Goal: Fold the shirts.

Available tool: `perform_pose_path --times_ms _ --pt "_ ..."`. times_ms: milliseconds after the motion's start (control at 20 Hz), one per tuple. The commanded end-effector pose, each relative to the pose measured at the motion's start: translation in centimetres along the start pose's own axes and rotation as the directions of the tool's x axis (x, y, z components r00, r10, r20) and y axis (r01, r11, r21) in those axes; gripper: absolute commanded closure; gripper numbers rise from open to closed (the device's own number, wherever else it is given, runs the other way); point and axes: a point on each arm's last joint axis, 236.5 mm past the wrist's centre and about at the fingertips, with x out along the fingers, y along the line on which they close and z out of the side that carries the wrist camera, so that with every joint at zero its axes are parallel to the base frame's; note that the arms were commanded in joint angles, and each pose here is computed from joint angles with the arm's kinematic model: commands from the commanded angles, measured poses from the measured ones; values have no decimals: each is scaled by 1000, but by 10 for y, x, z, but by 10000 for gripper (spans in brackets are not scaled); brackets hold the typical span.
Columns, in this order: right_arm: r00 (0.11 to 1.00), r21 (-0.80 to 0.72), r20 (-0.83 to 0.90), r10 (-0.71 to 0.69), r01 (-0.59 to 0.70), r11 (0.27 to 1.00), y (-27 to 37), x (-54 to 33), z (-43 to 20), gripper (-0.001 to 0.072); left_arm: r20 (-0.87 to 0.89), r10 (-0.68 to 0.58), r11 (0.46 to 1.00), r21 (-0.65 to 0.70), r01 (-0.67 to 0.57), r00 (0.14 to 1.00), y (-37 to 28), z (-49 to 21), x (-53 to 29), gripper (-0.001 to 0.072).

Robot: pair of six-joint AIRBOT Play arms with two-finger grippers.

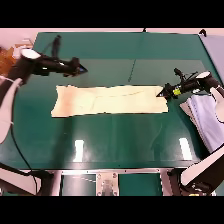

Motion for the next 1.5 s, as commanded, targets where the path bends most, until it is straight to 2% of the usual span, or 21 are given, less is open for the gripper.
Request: perform_pose_path --times_ms 0,200,350,500,900,1050,1200,1450 --pt "998 -106 -21 67 -69 992 51 -43 2 699 -59 31 994 104 -25 998 -23 -30 57 680" --pt "983 -314 91 161 -125 941 149 -128 8 699 -189 14 989 146 14 982 -41 -83 126 679" --pt "976 -428 131 173 -101 898 202 -173 -8 699 -247 -11 986 157 51 969 -61 -105 169 680" --pt "969 -503 183 164 -51 863 236 -199 -20 698 -273 -35 987 141 76 961 -76 -114 200 680" --pt "976 -588 107 191 -92 804 286 -189 -51 698 -313 -77 988 103 114 947 -92 -128 230 679" --pt "976 -583 87 197 -110 805 299 -179 -55 698 -439 -117 984 71 164 891 -99 -138 201 680" --pt "969 -571 111 222 -121 812 316 -166 -46 698 -493 -136 984 33 175 859 -93 -107 132 680" --pt "954 -541 91 287 -194 818 362 -81 -43 697 -281 19 999 54 -4 960 -41 -2 -20 680"
